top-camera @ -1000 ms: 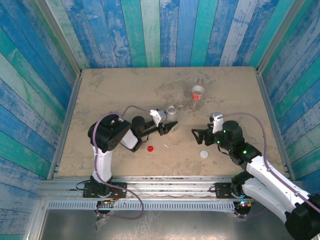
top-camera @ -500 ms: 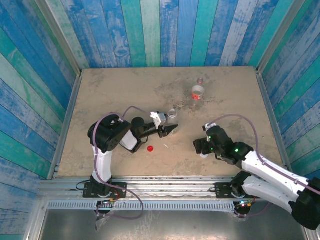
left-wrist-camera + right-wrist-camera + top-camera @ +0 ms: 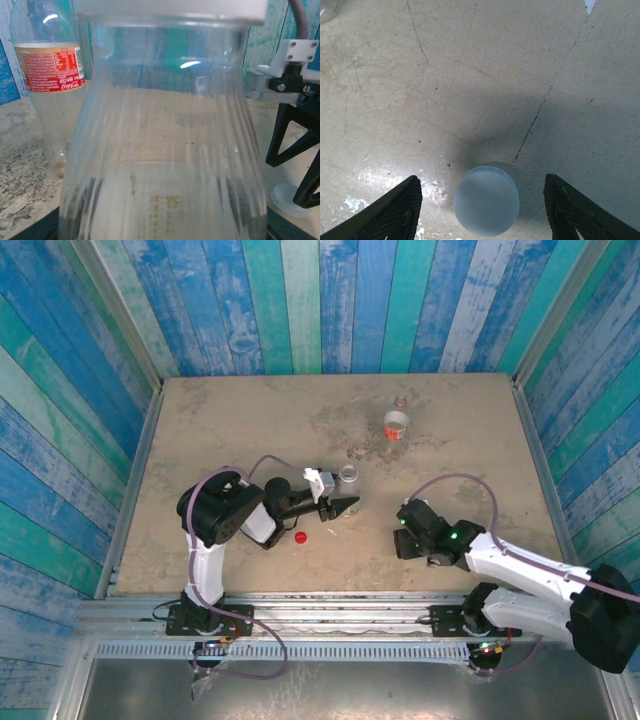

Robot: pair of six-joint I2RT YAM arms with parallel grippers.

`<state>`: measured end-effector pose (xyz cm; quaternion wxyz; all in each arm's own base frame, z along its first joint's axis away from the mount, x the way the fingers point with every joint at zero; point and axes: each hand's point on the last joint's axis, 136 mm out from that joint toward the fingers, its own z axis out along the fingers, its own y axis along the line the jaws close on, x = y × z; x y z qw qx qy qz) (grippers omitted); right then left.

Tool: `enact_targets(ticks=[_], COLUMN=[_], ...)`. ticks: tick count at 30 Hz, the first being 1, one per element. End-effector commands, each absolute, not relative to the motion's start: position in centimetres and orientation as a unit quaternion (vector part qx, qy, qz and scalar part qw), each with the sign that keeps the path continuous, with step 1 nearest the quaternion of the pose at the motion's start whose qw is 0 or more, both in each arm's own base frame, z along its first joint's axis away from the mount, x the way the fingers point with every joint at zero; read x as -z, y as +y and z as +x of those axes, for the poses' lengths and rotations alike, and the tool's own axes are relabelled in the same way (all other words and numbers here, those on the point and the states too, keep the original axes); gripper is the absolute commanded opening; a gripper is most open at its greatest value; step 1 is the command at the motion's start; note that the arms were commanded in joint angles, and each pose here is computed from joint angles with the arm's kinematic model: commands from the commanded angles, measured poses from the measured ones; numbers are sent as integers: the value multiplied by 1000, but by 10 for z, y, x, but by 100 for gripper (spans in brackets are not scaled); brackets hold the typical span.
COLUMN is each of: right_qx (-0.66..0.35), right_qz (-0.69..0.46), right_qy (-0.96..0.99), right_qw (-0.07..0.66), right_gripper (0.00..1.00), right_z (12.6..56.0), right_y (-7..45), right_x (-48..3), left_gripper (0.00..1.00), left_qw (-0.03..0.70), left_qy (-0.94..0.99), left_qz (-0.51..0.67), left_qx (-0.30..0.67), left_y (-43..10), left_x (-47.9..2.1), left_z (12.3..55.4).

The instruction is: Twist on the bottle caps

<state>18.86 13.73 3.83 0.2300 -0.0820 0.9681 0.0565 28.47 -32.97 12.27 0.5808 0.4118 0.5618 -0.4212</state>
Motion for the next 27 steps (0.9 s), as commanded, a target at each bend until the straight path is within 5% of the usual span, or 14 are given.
enact_targets(ticks=[1,27], right_qx=[-57,-35], right_qz=[-78,-81], right_qy=[970,978], right_qw=[221,187], right_gripper=[62,43], right_z=[186,173], right_y=[139,135], right_x=[-31,-14], left_gripper=[61,61], left_qw=[552,550], left_qy=[575,580], left_qz=[428,427], left_qx=[425,423], left_y=[-332,-333], left_x=[-110,-106], left_z=[276,278])
